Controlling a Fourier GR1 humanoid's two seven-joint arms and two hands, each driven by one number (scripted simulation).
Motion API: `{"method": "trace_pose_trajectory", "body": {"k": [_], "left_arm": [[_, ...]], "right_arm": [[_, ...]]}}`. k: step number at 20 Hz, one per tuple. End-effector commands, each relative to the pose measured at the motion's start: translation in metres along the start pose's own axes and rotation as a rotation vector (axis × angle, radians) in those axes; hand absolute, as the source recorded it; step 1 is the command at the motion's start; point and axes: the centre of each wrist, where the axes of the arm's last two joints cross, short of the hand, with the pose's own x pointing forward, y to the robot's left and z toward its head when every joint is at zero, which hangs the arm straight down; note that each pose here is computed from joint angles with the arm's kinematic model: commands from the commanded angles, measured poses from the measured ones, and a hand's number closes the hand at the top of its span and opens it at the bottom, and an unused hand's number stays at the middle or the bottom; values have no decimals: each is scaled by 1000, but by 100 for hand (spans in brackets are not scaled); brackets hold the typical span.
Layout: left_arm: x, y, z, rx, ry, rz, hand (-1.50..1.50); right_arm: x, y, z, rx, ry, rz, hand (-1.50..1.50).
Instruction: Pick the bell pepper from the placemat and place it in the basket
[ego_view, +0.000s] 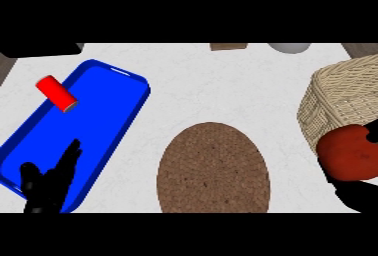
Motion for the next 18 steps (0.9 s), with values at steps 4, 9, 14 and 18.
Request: {"method": "trace_pose_trajectory", "body": {"k": [4, 9, 14, 18], "left_arm": [[-29, -3, -1, 6, 153, 5, 0], [-13, 0, -17, -18, 124, -19, 0], [-23, -13, -11, -41, 145, -9, 0], [-12, -6, -13, -42, 124, -10, 0]], "right_arm": [[8, -65, -19, 60, 9, -89, 150], [-16, -111, -68, 73, 40, -108, 150], [-56, -129, -91, 82, 66, -143, 150], [-91, -130, -101, 99, 133, -201, 150]]}}
